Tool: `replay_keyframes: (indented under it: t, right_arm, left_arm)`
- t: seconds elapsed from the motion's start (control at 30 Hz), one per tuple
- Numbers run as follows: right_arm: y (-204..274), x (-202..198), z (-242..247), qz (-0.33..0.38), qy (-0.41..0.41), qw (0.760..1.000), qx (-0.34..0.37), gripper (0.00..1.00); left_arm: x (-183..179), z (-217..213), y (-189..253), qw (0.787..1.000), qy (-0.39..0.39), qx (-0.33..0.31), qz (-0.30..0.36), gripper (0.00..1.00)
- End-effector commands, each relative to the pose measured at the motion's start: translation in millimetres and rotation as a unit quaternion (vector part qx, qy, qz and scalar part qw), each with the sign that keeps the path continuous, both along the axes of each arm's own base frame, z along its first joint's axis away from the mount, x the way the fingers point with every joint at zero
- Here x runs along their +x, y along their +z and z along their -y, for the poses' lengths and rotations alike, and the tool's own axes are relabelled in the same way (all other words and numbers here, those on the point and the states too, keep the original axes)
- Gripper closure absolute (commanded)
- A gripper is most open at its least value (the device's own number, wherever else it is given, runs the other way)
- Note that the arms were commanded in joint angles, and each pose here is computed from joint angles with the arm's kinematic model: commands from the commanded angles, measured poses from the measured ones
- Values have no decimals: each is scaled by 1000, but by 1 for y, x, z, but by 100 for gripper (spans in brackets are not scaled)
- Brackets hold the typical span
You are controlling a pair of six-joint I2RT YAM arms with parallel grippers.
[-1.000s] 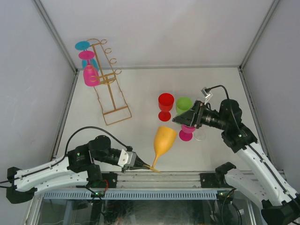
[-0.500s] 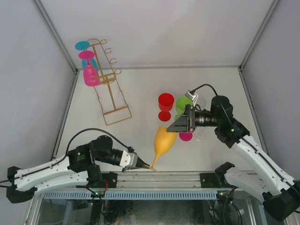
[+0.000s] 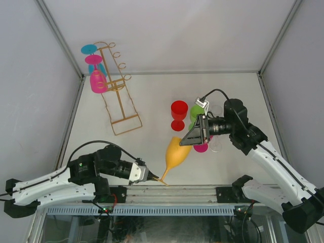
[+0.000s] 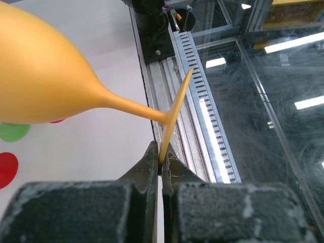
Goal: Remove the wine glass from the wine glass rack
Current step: Place the wine glass at the center of the board.
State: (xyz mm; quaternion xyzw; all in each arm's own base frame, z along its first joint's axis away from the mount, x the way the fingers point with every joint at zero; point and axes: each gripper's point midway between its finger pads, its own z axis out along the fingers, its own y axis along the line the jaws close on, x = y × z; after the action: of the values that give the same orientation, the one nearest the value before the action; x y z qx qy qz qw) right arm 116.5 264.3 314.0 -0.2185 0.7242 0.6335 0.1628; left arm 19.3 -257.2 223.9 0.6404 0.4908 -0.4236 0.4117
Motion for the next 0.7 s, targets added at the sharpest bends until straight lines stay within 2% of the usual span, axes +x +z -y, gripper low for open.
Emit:
replay_keyframes:
  t: [0.0,0.13,0.27,0.53,0.67]
  right_arm:
    - [5,-11,-2,7,27,1000,-6,62]
    - [4,-12,-2,3,34,999,-6,63]
    - [5,-10,-1,8,22,1000,-8,69]
    - [11,-10,-3,28,19,999,2,79]
    - [15,-12,-3,37,19,999,8,80]
  left_arm:
    - [22,2,30,998,44,-8,40,100]
    - [22,-1,33,998,44,-11,50,100]
    - [24,-3,32,997,50,-11,52,100]
    - [33,-5,16,996,77,21,50,100]
    - [33,-5,9,996,73,37,47,100]
